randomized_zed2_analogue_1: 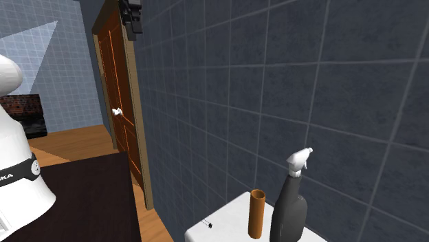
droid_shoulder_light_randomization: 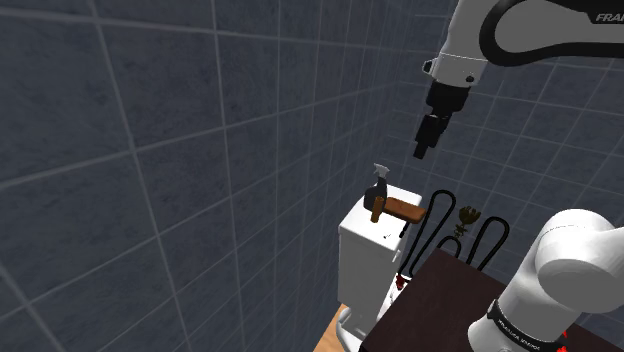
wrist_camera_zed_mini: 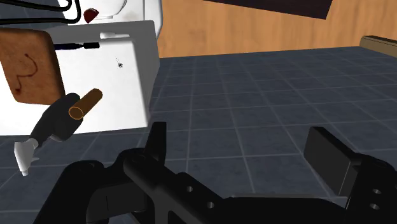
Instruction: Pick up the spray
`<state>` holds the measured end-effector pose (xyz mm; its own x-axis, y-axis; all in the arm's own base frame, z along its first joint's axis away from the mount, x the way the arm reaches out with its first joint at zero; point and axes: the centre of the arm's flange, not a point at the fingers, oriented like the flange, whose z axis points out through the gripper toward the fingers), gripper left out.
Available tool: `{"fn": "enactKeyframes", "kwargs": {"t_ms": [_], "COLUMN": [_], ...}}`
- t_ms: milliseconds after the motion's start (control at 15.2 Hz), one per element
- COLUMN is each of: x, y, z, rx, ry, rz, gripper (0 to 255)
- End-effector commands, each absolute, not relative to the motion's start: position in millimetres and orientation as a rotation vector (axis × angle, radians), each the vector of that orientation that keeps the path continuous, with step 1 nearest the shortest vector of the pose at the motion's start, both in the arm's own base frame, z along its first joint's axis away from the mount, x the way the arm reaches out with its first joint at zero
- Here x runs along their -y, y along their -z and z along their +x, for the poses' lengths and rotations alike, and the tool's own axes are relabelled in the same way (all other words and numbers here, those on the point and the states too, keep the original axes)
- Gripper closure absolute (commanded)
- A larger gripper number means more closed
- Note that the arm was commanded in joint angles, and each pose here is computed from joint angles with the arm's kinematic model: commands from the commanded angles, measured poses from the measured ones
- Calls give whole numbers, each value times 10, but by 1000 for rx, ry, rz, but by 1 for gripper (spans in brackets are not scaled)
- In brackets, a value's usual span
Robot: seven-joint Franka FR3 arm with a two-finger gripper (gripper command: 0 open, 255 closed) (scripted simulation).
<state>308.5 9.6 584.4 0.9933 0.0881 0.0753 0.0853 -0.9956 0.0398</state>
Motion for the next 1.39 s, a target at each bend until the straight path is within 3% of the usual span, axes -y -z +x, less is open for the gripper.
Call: {"fn": "enactKeyframes", "kwargs": {"t_ms": [0,1320], "x": [-96,1774], "y": [-5844,-4538], "z": [3085,4386], "rx": [-135,-42], "ry": [-120,-180], "rz": [3100,3114], "gripper": [0,0]}}
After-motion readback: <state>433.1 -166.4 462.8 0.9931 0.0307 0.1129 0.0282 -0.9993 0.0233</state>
